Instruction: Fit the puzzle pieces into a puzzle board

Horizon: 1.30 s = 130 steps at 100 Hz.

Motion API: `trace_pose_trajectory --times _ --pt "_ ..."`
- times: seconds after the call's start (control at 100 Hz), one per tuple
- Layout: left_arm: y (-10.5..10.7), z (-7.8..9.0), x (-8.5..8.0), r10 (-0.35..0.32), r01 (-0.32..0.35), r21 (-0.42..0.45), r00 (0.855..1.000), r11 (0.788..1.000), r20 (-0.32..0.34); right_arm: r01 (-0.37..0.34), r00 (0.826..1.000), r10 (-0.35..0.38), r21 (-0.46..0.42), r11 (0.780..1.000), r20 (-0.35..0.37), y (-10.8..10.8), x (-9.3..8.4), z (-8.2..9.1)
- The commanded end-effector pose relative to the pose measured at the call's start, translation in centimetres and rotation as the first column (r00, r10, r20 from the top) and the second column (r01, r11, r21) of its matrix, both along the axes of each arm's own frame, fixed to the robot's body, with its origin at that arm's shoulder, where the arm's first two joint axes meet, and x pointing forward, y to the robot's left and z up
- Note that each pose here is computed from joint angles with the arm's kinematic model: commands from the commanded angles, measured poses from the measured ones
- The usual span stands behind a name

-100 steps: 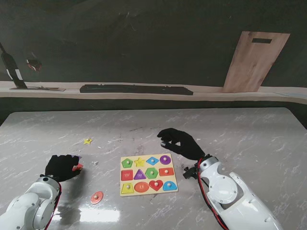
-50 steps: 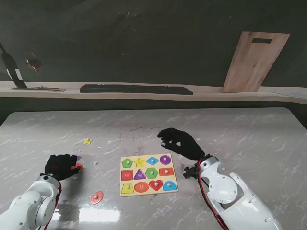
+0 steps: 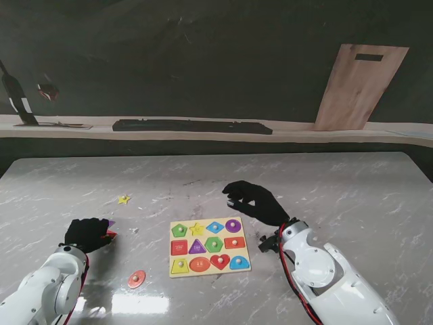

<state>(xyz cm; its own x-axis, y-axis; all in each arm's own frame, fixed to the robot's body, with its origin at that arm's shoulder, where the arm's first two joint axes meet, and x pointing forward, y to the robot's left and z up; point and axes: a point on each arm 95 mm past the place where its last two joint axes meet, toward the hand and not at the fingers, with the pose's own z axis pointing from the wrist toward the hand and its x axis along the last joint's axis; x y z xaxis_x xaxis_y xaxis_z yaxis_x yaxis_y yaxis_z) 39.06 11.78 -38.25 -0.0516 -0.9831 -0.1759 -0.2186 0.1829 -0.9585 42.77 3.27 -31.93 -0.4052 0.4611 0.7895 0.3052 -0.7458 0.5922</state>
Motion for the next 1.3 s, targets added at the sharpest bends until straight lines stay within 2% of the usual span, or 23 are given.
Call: trace_pose_trajectory --times 0.0,0.4,0.7,0.87,1.12,1.29 --pt "-0.2 -0.6 -0.4 0.005 -0.005 -0.004 1.0 1.0 -0.019 0.0 1.0 0.0 0.0 1.0 -0.002 0.2 -0.2 -0.1" --pt "-0.4 -1.5 -0.4 0.03 -0.031 -0.025 0.998 0.999 -0.048 0.001 1.0 -0.001 -0.001 1.0 0.001 0.1 -0.2 -0.1" --pt "-0.7 -1.6 -0.5 0.009 -0.01 -0.013 0.996 1.0 -0.084 0.006 1.0 -0.006 0.002 1.0 0.001 0.0 -0.2 -0.1" --pt "-1.1 -1.6 -0.6 -0.003 0.0 -0.062 0.998 0.998 -0.058 0.007 1.0 -0.007 0.004 1.0 0.002 0.0 -0.2 -0.1" --pt "-1.8 -0.5 -1.4 -0.033 0.031 -0.091 0.999 0.995 -0.016 0.007 1.0 -0.007 0.004 1.0 0.002 0.0 -0.2 -0.1" --pt "-2.6 0.3 -1.9 -0.092 0.092 -0.095 0.996 0.991 -0.003 0.013 1.0 -0.013 0.007 1.0 0.005 0.0 -0.2 0.0"
